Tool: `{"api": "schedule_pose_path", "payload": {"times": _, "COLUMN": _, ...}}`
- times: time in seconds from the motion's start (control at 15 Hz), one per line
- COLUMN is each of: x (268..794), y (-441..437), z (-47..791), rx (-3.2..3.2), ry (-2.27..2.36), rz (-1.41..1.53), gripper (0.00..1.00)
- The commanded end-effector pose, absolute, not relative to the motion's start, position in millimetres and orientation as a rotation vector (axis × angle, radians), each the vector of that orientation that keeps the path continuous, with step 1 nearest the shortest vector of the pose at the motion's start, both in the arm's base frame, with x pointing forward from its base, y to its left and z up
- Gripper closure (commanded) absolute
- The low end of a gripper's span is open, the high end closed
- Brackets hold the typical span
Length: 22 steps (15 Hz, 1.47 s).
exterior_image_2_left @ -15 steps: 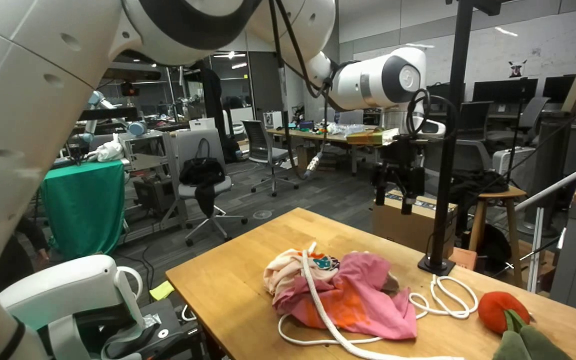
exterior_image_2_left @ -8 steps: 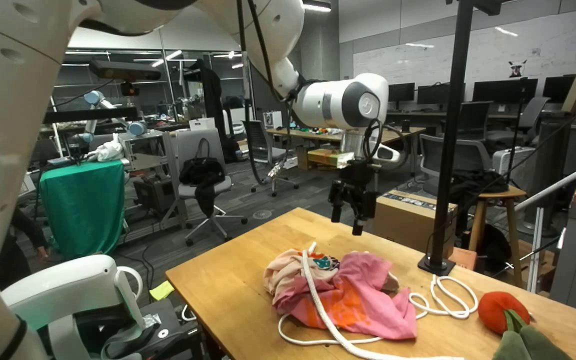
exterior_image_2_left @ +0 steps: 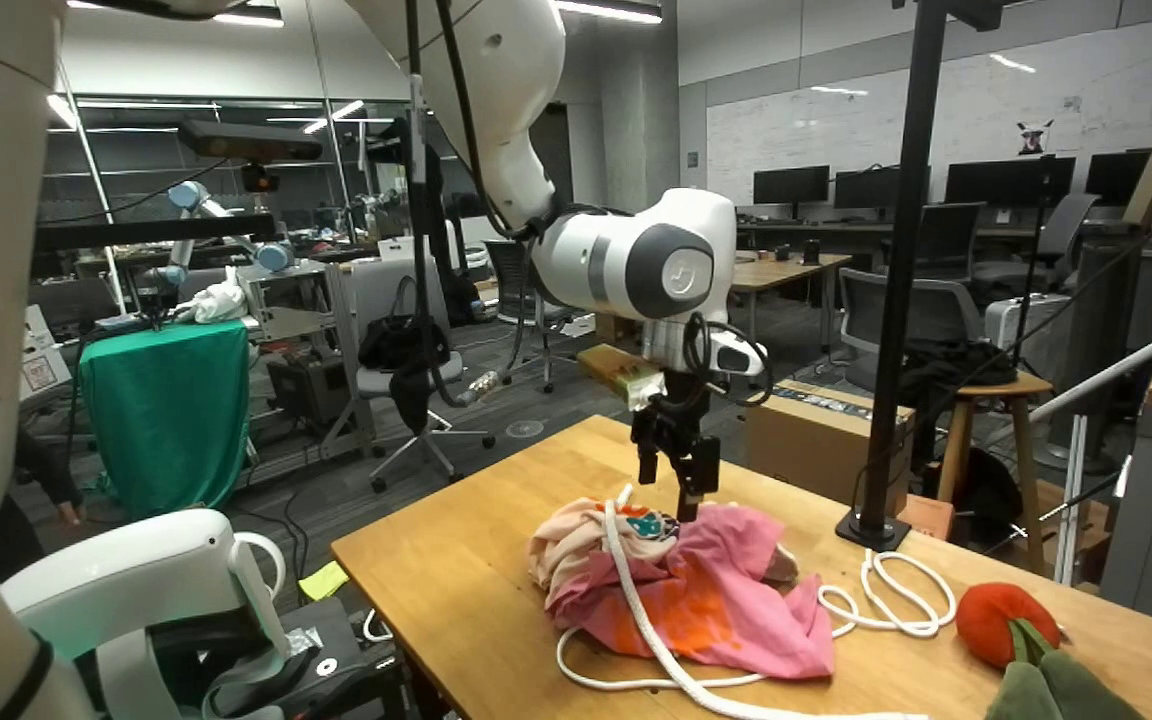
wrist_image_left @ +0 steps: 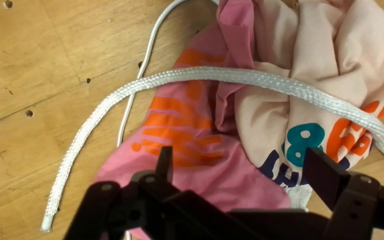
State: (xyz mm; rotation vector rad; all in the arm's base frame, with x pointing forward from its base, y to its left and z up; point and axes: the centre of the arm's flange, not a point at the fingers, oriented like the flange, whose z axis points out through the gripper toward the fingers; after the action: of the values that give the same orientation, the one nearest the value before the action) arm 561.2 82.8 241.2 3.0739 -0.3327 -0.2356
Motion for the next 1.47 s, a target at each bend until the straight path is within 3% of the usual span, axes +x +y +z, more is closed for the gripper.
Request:
{"api": "schedule_pose_path", "payload": {"times": 0.0, "x": 538.1, "y": 66.2, "z": 237.4, "rx": 3.131, "ry": -0.388, "rz": -0.063, "gripper": 0.0}}
{"api": "schedule_pose_path", "payload": {"times": 0.27, "x": 532.8, "y": 64.6, "z": 219.8, "rx": 3.152, "ry": -0.414, "rz": 0.114, "gripper": 0.0}}
{"api": "schedule_pose_path", "payload": {"times": 0.87, "x": 511.0, "y": 100.2, "z": 193.2, "rx": 3.155, "ry": -0.147, "rz": 0.199, "gripper": 0.0}}
{"api": "schedule_pose_path", "payload": {"times": 1.4, "x": 525.8, "y": 111.4, "z": 165.5, "rx": 3.053, "ry": -0.099, "rz": 0.312, "gripper": 0.0}}
